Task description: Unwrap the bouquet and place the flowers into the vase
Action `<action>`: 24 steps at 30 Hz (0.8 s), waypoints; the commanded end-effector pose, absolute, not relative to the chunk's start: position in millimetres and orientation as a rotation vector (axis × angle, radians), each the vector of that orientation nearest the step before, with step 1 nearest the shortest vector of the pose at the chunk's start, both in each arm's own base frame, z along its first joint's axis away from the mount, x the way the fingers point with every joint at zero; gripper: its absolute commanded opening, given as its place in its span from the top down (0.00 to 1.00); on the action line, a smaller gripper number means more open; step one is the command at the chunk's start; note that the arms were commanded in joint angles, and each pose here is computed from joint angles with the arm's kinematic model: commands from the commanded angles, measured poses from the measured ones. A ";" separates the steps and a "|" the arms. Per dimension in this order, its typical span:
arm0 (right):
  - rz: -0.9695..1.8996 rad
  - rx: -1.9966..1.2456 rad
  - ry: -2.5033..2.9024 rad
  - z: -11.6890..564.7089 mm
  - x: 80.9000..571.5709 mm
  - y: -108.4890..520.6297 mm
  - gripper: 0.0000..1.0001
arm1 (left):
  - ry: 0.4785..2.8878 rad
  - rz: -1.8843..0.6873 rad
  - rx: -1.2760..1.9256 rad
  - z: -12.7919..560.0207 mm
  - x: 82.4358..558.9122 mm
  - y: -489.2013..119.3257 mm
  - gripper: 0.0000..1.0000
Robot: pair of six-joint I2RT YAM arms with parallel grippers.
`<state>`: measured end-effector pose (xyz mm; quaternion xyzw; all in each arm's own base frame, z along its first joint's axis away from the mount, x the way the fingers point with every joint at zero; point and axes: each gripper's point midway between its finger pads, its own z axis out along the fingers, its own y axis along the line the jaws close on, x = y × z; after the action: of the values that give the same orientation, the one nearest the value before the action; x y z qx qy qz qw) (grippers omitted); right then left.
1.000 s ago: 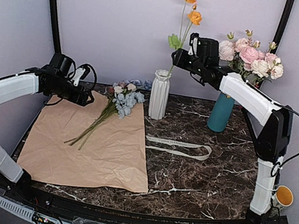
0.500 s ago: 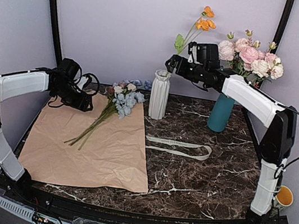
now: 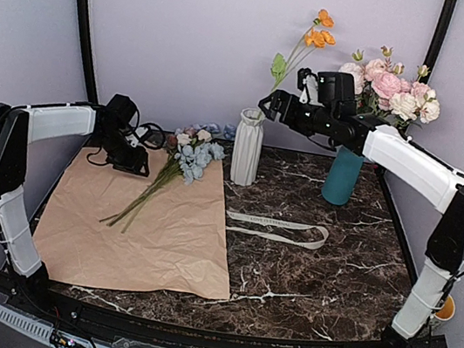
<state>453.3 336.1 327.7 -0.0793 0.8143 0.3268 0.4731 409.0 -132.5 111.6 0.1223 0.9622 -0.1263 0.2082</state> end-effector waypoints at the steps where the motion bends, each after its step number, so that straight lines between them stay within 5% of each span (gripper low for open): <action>1: 0.857 -0.203 1.951 342.5 436.8 343.6 0.08 | 2.704 -0.469 0.397 110.2 404.9 -147.7 0.58; 11: 0.880 -0.192 1.972 335.6 418.2 346.2 0.09 | 2.830 -0.361 0.428 70.0 407.4 -160.8 0.68; 24: 0.874 -0.193 1.982 327.4 409.6 339.2 0.09 | 2.897 -0.243 0.475 35.9 399.3 -154.6 0.69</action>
<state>417.7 342.1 300.4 -0.0801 0.8297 0.3360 0.4385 408.9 -156.0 44.6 0.1496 0.9768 -0.0979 0.1176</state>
